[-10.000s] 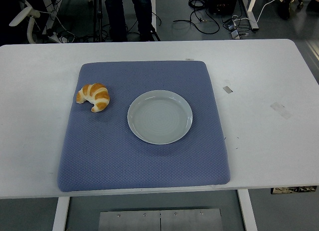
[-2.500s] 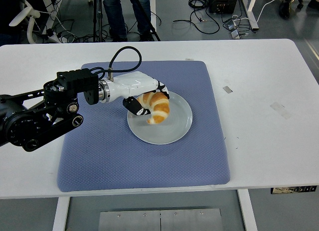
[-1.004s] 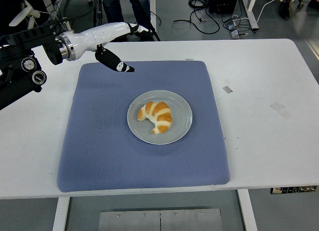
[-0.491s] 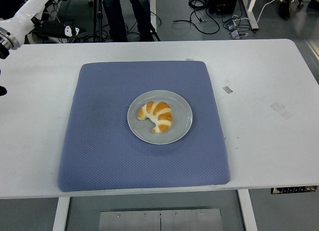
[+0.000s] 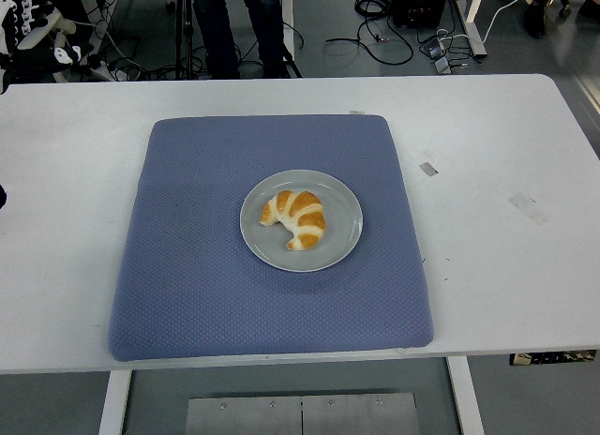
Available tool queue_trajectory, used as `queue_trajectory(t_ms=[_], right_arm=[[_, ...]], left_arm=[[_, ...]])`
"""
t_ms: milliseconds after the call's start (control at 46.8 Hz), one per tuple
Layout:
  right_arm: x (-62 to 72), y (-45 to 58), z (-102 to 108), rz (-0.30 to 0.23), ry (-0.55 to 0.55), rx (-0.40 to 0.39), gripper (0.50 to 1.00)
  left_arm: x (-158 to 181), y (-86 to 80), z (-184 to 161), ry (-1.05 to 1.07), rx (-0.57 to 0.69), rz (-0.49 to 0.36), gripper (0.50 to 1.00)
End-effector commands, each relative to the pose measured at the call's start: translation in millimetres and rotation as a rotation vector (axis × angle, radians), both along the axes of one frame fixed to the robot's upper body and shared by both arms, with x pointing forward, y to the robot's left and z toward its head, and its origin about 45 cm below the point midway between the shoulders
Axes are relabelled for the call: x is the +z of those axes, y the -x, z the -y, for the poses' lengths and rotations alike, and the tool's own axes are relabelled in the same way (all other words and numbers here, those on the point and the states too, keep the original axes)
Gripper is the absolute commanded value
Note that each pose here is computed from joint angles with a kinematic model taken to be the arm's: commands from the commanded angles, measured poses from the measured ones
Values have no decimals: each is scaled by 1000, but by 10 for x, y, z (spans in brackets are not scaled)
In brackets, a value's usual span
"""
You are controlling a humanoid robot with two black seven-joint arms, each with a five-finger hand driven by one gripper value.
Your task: Place the bread on the plate
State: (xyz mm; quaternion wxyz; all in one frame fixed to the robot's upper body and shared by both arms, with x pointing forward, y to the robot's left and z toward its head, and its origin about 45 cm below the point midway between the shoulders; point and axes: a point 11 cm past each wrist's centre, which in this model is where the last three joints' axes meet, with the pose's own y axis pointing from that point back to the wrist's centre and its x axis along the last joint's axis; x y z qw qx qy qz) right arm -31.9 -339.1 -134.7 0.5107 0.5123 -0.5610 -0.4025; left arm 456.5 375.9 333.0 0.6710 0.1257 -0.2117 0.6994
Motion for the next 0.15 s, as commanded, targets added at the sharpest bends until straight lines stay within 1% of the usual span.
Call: queue_trajectory(t_ms=[0, 128], right_arm=[[0, -20, -2, 3, -1, 1, 1000], [-1, -19, -2, 3, -1, 2, 1000]], left_arm=[[17, 3, -33, -2, 4, 9, 864], [37, 5, -34, -2, 0, 22, 864]])
